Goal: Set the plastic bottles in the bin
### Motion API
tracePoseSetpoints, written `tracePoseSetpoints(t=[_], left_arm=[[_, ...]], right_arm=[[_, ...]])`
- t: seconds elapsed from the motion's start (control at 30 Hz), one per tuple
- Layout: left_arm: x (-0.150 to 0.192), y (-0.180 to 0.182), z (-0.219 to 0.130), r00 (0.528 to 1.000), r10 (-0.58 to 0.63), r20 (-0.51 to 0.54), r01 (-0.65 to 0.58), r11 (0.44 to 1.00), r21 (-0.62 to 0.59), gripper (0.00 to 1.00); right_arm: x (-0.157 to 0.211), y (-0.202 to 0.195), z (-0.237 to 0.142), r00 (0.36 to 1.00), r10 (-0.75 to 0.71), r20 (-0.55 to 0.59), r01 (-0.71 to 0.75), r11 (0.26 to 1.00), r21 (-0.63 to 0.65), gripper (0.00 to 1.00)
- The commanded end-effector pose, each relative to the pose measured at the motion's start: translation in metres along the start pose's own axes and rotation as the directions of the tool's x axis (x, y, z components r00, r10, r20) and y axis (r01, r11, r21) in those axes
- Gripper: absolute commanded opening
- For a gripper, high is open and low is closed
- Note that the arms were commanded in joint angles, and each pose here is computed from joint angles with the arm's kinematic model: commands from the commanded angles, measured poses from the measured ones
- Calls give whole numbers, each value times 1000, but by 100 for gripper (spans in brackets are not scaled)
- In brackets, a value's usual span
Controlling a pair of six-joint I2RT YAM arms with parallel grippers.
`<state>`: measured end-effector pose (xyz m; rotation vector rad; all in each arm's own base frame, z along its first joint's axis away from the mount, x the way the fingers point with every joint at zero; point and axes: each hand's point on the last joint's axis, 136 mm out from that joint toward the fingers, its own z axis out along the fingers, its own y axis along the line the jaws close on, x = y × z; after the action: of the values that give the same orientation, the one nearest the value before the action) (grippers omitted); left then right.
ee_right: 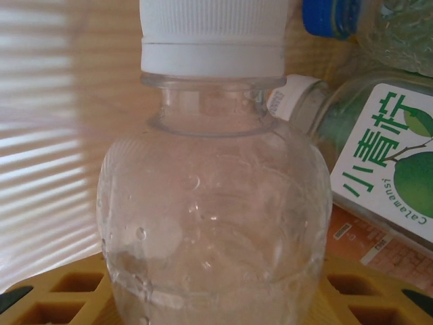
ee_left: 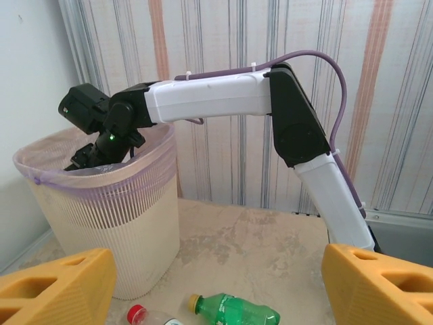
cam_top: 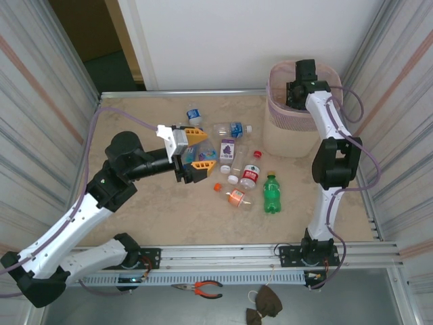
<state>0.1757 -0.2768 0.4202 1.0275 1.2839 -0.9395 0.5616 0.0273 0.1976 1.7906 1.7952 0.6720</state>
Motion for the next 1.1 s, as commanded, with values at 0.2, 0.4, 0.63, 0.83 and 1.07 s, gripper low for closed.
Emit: tracePoseSetpoints(t=[0.2,0.4,0.63,0.83,1.07], left_arm=[[-6,-3,-10,999,30,14,-30,999,-23,80],[-8,-3,-12,1000,23,17,-22,999,-25,80],[-11,-4,-14,1000,19,25,-18,999,-31,80],[-12,-4,-14,999,20,26,-19,999,-28,80],[-11,-4,-15,999,24,25,-23,999,-33,80]], right_arm=[[-10,-38,38,994,111,23,-113,985,128,43],[-7,-60,59,992,122,10,-122,974,189,53],[-4,-54,55,993,120,2,-118,978,175,73],[-8,-30,28,994,105,16,-106,988,113,84],[-17,-2,-17,995,92,44,-93,996,17,87]])
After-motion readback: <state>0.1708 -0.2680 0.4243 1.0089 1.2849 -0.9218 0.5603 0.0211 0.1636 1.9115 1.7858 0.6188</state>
